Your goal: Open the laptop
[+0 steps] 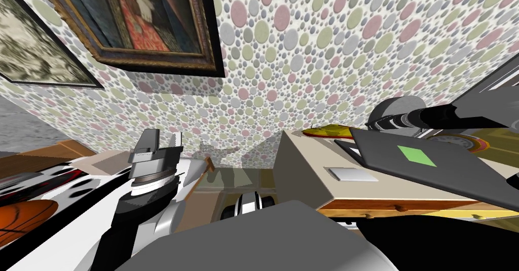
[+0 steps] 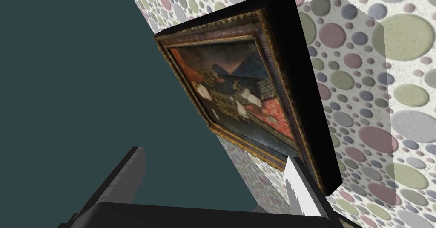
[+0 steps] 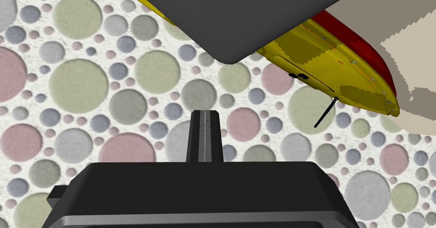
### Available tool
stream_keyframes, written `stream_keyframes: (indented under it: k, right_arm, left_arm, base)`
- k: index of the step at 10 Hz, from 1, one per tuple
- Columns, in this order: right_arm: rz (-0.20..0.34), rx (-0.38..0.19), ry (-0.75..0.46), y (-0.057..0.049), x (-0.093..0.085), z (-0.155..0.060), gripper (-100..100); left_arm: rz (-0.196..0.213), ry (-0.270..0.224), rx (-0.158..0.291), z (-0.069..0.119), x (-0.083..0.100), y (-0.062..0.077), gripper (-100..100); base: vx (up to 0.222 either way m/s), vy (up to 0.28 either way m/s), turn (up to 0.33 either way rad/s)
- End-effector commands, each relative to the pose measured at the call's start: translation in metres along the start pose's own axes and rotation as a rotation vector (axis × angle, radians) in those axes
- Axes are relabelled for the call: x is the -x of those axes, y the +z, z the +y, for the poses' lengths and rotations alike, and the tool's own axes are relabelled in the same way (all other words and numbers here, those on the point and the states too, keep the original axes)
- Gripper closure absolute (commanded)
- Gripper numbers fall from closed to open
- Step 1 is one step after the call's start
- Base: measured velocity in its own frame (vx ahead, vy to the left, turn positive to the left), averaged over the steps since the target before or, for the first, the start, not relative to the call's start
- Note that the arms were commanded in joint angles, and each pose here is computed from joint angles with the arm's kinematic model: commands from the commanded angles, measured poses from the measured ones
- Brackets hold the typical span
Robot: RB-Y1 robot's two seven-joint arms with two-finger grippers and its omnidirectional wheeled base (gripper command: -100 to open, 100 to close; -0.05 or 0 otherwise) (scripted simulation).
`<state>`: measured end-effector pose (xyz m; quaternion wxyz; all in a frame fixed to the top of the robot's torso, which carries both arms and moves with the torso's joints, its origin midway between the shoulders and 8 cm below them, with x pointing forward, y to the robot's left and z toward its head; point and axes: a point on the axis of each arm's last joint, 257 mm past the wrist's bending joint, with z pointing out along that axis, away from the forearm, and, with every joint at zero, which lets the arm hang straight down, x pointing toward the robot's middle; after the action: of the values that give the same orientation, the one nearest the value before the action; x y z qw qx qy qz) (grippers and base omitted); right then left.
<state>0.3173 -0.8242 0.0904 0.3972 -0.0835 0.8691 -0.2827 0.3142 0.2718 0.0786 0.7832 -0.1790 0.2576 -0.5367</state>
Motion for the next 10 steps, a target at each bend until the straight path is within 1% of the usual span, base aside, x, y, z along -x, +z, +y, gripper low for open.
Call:
stream_keyframes:
  k: [1,2,4,5,6,8,9,10]
  right_arm:
    - [0.032,0.029,0.002,-0.003,-0.007,0.006,100]
    - [0.058,0.051,0.003,-0.006,-0.012,0.011,100]
    - [0.085,0.071,0.006,-0.009,-0.018,0.015,100]
    - [0.079,0.028,0.036,-0.021,-0.017,-0.001,-100]
    - [0.092,0.031,0.035,-0.020,-0.022,0.000,-100]
    - [0.107,0.040,0.046,-0.018,-0.029,0.004,-100]
    - [0.097,0.005,0.079,-0.031,-0.023,-0.011,-100]
    - [0.154,0.016,0.084,-0.028,-0.047,-0.006,-100]
  left_arm:
    - [0.000,0.000,0.000,0.000,0.000,0.000,0]
    - [0.000,0.000,0.000,0.000,0.000,0.000,0]
    - [0.000,0.000,0.000,0.000,0.000,0.000,0]
    - [0.000,0.000,0.000,0.000,0.000,0.000,0]
    - [0.000,0.000,0.000,0.000,0.000,0.000,0]
    - [0.000,0.000,0.000,0.000,0.000,0.000,0]
    - [0.000,0.000,0.000,0.000,0.000,0.000,0]
    - [0.000,0.000,0.000,0.000,0.000,0.000,0]
  base:
    - [0.055,-0.030,0.001]
    - [0.058,-0.039,0.005]
    - [0.065,-0.049,0.003]
    - [-0.051,-0.063,0.283]
    - [-0.124,-0.056,0.150]
    - [-0.051,-0.006,-0.037]
    - [-0.098,-0.015,0.227]
    - [-0.112,-0.029,0.174]
